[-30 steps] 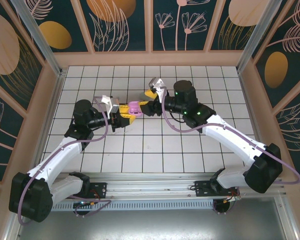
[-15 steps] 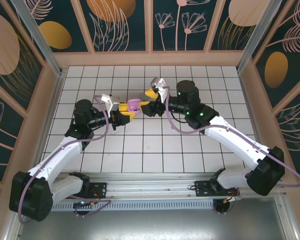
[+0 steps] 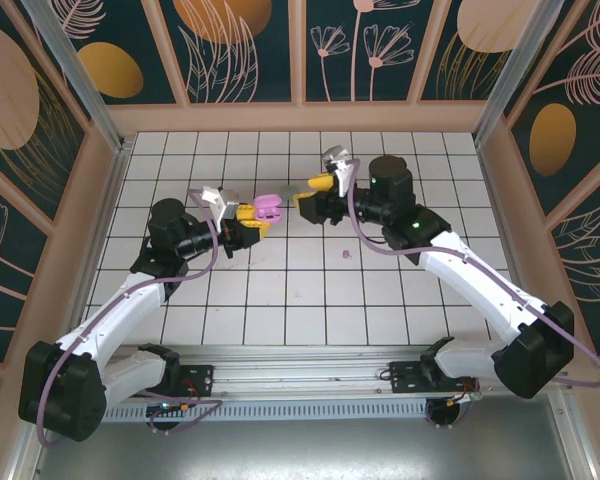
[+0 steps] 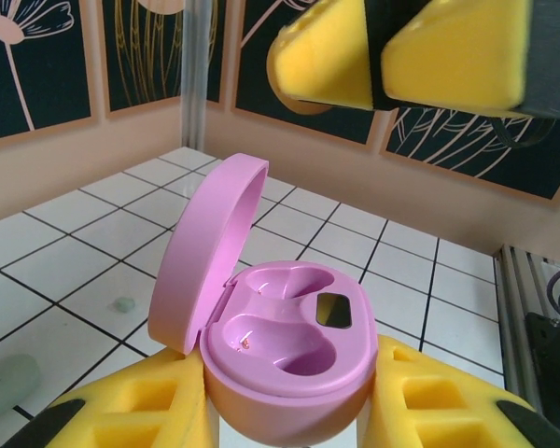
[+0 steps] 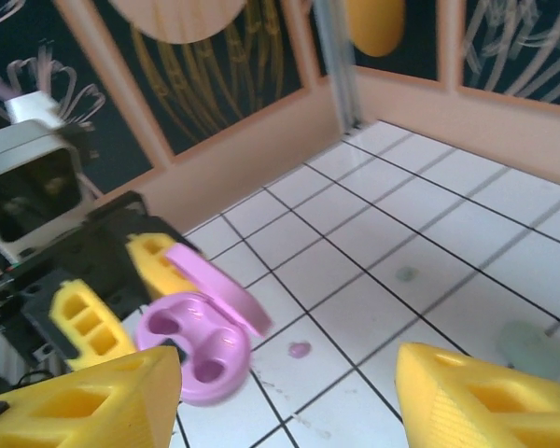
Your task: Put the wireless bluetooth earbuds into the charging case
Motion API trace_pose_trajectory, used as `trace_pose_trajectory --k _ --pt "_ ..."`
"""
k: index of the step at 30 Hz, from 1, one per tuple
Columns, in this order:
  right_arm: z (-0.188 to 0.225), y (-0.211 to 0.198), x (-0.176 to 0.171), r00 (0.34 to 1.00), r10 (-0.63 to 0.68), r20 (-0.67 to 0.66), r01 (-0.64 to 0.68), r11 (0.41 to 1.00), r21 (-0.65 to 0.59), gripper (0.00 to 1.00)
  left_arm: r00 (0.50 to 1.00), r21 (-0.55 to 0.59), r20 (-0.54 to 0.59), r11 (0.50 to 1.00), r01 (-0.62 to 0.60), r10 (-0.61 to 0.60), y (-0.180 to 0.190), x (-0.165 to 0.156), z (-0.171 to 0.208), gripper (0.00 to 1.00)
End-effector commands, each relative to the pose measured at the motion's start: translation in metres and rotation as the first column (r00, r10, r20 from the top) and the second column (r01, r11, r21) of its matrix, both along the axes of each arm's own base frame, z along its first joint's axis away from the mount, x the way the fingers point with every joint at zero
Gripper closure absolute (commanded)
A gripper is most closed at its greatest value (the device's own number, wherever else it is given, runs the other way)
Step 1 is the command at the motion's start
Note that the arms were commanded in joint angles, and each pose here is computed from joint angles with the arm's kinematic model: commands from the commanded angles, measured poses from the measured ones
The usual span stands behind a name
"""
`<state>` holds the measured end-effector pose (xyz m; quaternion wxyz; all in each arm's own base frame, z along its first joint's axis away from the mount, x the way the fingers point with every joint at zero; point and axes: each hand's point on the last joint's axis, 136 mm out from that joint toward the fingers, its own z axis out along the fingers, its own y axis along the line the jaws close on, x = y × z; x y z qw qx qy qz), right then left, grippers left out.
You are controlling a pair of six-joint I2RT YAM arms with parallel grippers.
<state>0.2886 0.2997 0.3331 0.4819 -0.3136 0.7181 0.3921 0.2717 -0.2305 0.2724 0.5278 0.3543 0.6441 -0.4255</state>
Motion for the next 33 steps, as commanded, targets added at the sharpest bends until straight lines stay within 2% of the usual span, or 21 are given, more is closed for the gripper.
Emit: trace_pose_trajectory --k 1,5,7,15,20,24,28,33 --pt "-0.025 -0.033 0.020 0.973 -0.180 -0.145 0.177 0.984 -0.036 0.38 1.000 -0.001 -0.017 1.000 -0.018 0.018 0.000 0.003 -0.001 0.86" --pt "-0.082 -0.063 0.043 0.875 -0.411 -0.256 0.352 0.903 -0.246 0.38 0.999 0.005 -0.020 0.999 -0.033 0.033 0.001 0.006 -0.003 0.86" --pt "-0.110 -0.073 0.047 0.829 -0.483 -0.283 0.381 0.857 -0.346 0.40 0.999 0.005 -0.020 0.999 -0.034 0.034 0.000 0.007 -0.003 0.86" --pt "-0.212 -0.092 0.039 0.694 -0.609 -0.384 0.332 0.744 -0.580 0.51 0.999 0.012 -0.029 0.999 -0.035 0.035 0.000 0.008 -0.009 0.85" --pt "-0.247 -0.095 0.030 0.630 -0.688 -0.360 0.303 0.645 -0.702 0.60 0.999 0.023 -0.031 0.999 -0.036 0.037 0.001 0.007 -0.014 0.85" --pt "-0.269 -0.096 0.024 0.598 -0.736 -0.316 0.274 0.558 -0.783 0.64 0.999 0.026 -0.033 0.999 -0.038 0.038 0.002 0.006 -0.016 0.86" --pt "-0.279 -0.091 0.023 0.592 -0.752 -0.288 0.261 0.518 -0.814 0.68 0.999 0.033 -0.030 0.999 -0.036 0.037 0.002 0.004 -0.018 0.86" --pt "-0.282 -0.090 0.026 0.586 -0.765 -0.267 0.271 0.495 -0.826 0.71 0.999 0.042 -0.027 0.999 -0.034 0.035 0.002 0.003 -0.019 0.86"
